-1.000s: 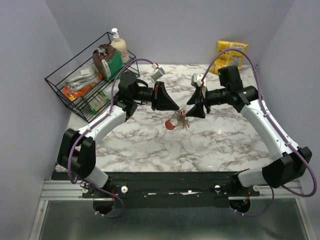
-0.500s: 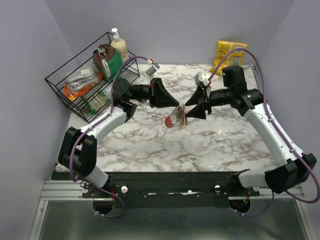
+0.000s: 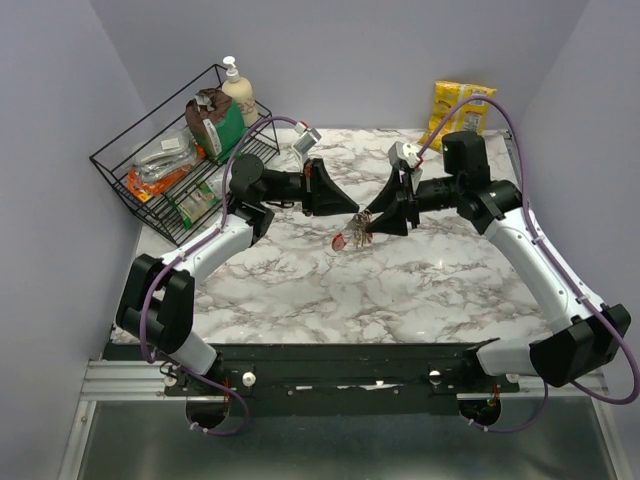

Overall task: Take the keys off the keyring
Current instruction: Pick up the keyring from the center of the board, then pick up the key from the keyring.

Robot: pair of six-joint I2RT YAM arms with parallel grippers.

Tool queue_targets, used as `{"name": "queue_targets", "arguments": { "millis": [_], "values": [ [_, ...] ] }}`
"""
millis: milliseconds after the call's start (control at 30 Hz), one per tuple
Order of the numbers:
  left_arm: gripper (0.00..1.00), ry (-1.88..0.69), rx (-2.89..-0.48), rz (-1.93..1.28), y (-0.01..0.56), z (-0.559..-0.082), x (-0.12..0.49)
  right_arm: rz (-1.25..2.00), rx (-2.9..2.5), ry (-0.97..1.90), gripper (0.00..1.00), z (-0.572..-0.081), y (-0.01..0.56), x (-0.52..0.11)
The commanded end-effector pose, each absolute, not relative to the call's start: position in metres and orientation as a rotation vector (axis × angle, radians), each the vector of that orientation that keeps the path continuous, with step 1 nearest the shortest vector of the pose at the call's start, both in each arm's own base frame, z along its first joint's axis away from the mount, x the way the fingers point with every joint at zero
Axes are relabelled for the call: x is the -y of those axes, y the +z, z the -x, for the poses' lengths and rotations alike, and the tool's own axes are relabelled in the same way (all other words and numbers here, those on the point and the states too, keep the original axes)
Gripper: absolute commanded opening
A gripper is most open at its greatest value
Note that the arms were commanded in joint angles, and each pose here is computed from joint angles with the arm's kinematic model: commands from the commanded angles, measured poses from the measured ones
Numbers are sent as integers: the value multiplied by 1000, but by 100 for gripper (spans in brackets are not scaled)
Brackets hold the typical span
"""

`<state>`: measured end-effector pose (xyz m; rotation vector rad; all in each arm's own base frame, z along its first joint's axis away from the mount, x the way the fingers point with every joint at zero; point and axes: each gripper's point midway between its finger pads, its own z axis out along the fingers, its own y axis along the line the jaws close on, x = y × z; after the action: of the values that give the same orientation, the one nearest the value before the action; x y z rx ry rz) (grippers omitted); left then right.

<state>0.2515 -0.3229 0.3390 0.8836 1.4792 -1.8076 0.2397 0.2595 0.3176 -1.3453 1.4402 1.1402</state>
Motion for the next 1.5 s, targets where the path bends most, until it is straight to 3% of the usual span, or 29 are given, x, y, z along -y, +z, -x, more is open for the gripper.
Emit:
{"name": "queue_targets", "arguments": {
  "millis": [0,1033,1233,1467],
  "values": [
    [0,-1774,-1439,-872,349,-251,321,1353,-1436,1167,53,-238,309,-266],
    [0,-1760,-1451,-865,343,-252,320,1291,-1503,821,26,-266,286,-247],
    [0,-1758,-1452,-862,343,-252,319,1298,-1497,811,25,-267,289,-247],
    [0,-1760,-1455,-862,342,-252,320,1301,-1505,822,31,-266,289,-247]
  ]
}}
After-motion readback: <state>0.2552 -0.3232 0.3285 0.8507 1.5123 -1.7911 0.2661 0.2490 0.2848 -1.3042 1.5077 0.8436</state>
